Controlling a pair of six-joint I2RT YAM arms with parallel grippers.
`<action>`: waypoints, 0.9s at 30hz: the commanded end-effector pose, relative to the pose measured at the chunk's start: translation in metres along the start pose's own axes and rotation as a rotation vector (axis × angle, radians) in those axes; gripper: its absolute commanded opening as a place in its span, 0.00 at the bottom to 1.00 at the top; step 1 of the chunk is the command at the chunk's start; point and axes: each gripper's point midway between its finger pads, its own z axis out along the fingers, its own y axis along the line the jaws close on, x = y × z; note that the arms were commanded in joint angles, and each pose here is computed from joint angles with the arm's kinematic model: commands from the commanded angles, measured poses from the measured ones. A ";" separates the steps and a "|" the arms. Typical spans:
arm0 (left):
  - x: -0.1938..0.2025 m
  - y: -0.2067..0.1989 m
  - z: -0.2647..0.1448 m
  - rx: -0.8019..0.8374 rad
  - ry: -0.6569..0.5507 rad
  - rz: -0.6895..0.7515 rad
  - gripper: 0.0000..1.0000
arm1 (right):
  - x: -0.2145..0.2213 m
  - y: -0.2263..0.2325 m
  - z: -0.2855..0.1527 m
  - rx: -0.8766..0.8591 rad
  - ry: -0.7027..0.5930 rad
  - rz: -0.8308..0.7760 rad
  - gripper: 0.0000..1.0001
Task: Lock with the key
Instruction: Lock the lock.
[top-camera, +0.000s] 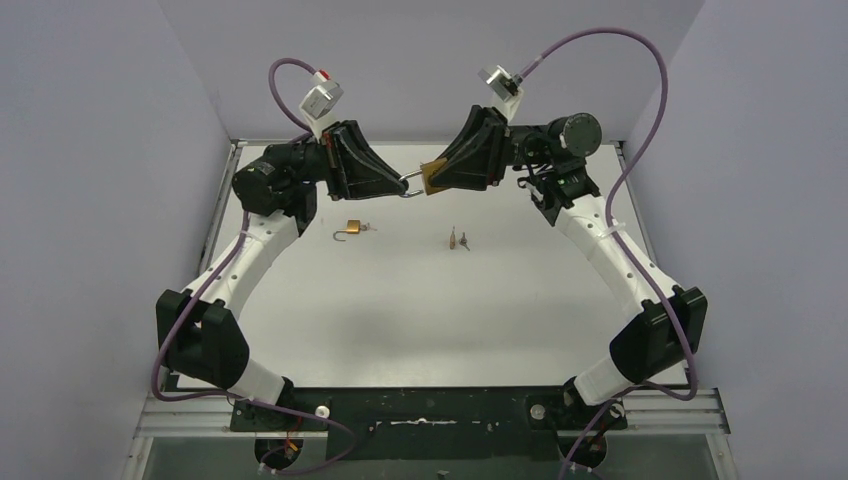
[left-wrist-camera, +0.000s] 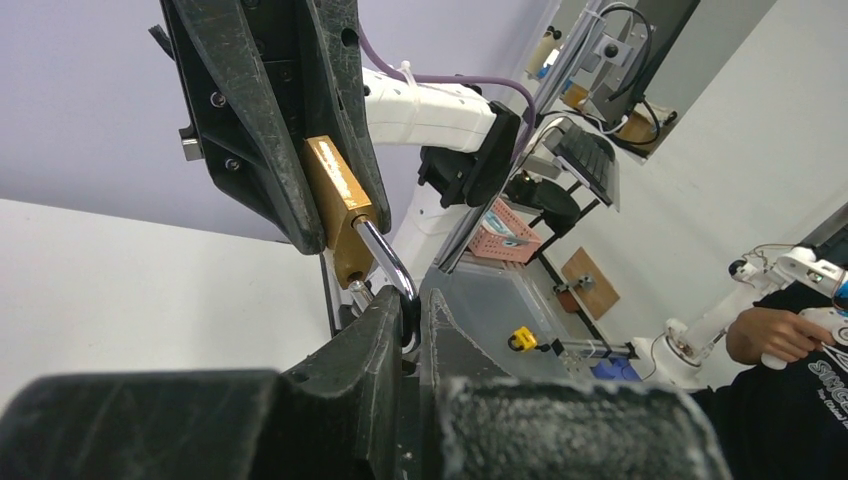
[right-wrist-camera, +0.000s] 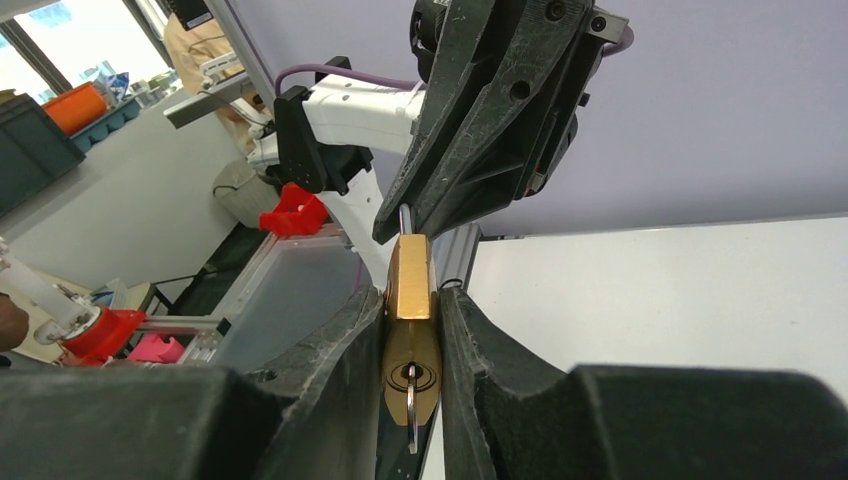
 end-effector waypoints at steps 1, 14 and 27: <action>-0.011 -0.032 0.020 0.090 -0.037 0.060 0.00 | -0.018 -0.007 0.007 0.079 -0.077 -0.072 0.00; -0.016 -0.027 0.027 0.108 -0.065 0.031 0.00 | -0.012 -0.007 0.019 0.087 -0.071 -0.096 0.00; -0.007 -0.005 0.036 0.112 -0.091 0.045 0.00 | -0.007 -0.001 0.045 0.047 -0.064 -0.098 0.00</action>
